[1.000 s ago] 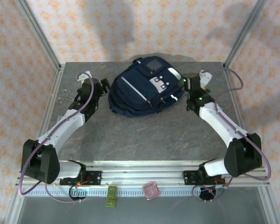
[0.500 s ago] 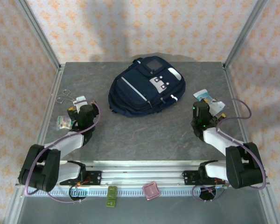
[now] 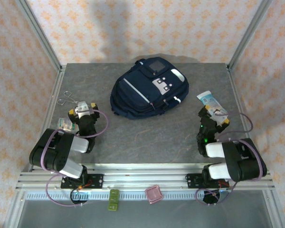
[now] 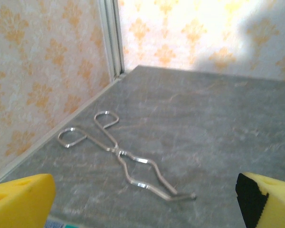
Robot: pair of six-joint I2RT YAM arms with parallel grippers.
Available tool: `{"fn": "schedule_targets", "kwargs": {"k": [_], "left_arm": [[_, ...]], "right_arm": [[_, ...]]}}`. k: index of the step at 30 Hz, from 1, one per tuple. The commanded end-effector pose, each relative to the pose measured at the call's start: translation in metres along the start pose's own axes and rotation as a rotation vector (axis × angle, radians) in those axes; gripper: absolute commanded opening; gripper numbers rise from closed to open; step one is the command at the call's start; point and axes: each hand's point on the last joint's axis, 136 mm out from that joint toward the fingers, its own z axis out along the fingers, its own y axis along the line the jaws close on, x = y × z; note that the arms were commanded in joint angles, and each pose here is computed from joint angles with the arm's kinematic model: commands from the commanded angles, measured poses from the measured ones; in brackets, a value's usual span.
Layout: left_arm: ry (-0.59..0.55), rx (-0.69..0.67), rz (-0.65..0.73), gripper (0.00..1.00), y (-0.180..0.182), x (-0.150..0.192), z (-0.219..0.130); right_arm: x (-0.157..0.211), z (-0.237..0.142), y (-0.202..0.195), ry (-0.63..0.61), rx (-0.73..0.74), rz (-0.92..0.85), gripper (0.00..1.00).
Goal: Pack books, pencil case, and school supplies into a backpack
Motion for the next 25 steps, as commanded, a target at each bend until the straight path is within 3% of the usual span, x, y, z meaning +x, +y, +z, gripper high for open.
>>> {"fn": "schedule_targets", "kwargs": {"k": [1, 3, 4, 7, 9, 11, 25], "left_arm": [[-0.078, 0.104, -0.048, 1.00, -0.010, -0.019, -0.004], [-0.092, 0.175, -0.060, 1.00, -0.012, -0.013, -0.011], [-0.167, 0.182, -0.065, 1.00, -0.011, -0.023, -0.016], [-0.053, 0.149, -0.051, 1.00, -0.012, -0.008, -0.003], [-0.100, 0.128, -0.077, 1.00, -0.007, -0.015, 0.000], [-0.056, 0.125, -0.066, 1.00, -0.008, -0.008, 0.003], [-0.071, 0.117, -0.074, 1.00, -0.005, -0.010, 0.003]], "right_arm": [[-0.011, 0.001, 0.038, -0.038, -0.206, -0.030, 1.00], [-0.001, 0.000, 0.047, -0.030, -0.277, -0.065, 1.00], [-0.003, 0.002, 0.045, -0.055, -0.258, -0.056, 1.00], [0.004, 0.018, 0.042, 0.018, -0.204, -0.049, 1.00], [0.002, 0.019, 0.040, 0.007, -0.201, -0.041, 1.00], [0.004, 0.019, 0.040, 0.014, -0.203, -0.044, 1.00], [0.005, 0.021, 0.043, 0.031, -0.223, -0.045, 1.00]]}}
